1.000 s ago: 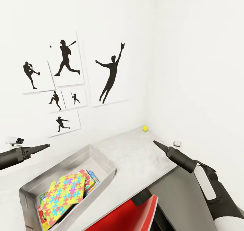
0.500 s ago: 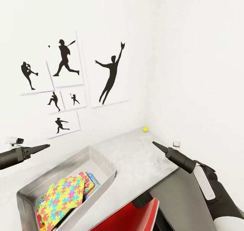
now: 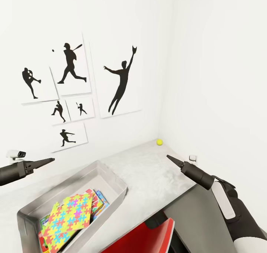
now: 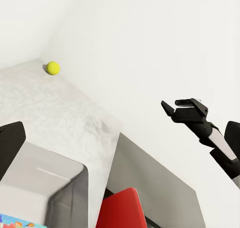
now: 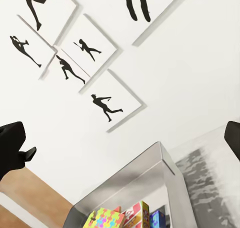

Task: Put all the toys in the child's room - the three board games (two on the bed and one on the table), the two jigsaw puzzles on the table, and the tennis ball on the table - inside the toy box on the table in the child's room.

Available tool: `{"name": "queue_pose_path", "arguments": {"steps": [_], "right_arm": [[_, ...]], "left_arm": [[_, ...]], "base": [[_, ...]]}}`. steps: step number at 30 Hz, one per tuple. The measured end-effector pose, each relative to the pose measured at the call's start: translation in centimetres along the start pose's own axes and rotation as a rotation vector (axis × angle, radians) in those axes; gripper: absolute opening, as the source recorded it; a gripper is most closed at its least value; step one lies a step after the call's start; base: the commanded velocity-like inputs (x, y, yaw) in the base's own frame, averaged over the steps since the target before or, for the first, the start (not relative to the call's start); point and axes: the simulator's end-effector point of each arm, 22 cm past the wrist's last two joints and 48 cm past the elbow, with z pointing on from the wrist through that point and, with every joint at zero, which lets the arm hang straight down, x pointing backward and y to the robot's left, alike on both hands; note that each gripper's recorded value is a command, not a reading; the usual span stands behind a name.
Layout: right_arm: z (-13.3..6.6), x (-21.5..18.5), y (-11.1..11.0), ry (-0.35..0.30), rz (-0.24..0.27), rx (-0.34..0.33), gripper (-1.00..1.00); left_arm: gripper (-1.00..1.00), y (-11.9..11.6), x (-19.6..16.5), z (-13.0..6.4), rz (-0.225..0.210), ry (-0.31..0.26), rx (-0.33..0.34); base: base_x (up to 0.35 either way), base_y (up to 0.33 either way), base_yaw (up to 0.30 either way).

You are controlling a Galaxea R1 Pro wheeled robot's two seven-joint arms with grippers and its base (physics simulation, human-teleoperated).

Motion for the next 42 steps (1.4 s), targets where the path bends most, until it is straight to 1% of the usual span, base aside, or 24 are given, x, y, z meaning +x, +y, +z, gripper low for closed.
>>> {"name": "queue_pose_path", "arguments": {"steps": [8, 14, 16, 20, 22, 24, 30, 36, 42], "right_arm": [[0.0, 0.0, 0.0, -0.001, -0.001, 0.0, 1.0], [0.0, -0.3, 0.0, -0.013, -0.021, 0.001, 1.0], [0.3, 0.8, 0.5, -0.003, -0.004, -0.019, 1.0], [0.9, 1.2, 0.9, -0.007, 0.008, -0.032, 1.0], [0.9, 1.2, 0.7, -0.006, 0.008, -0.024, 1.0], [0.9, 1.2, 0.7, -0.005, 0.008, -0.022, 1.0], [0.8, 1.2, 0.6, -0.005, 0.008, -0.019, 1.0], [0.8, 1.2, 0.6, -0.005, 0.007, -0.018, 1.0], [0.8, 1.1, 0.7, -0.006, 0.004, -0.018, 1.0]], "left_arm": [[1.0, 0.0, 0.0, 0.0, 0.0, 0.0, 0.0], [1.0, 0.0, 0.0, 0.0, 0.0, 0.0, 0.0], [1.0, -0.4, -0.6, 0.4, 0.024, -0.016, 0.008], [1.0, -0.4, -0.7, 0.6, 0.065, -0.017, -0.013], [1.0, 0.3, -0.5, 0.5, 0.053, -0.012, -0.032], [1.0, 0.2, -0.4, 0.5, 0.048, -0.011, -0.023], [1.0, -0.4, -0.2, 0.5, 0.047, -0.006, 0.009], [1.0, -0.4, -0.2, 0.5, 0.047, -0.005, 0.01], [1.0, -0.6, -0.2, 0.5, 0.05, -0.004, 0.012]], "base": [[0.005, 0.0, 0.0], [0.0, 0.0, 0.0], [0.0, 0.0, 0.0], [0.0, 0.0, 0.0], [0.0, 0.0, 0.0], [0.0, 0.0, 0.0], [0.0, 0.0, 0.0], [0.0, 0.0, 0.017], [0.0, -0.038, 0.15]]}}
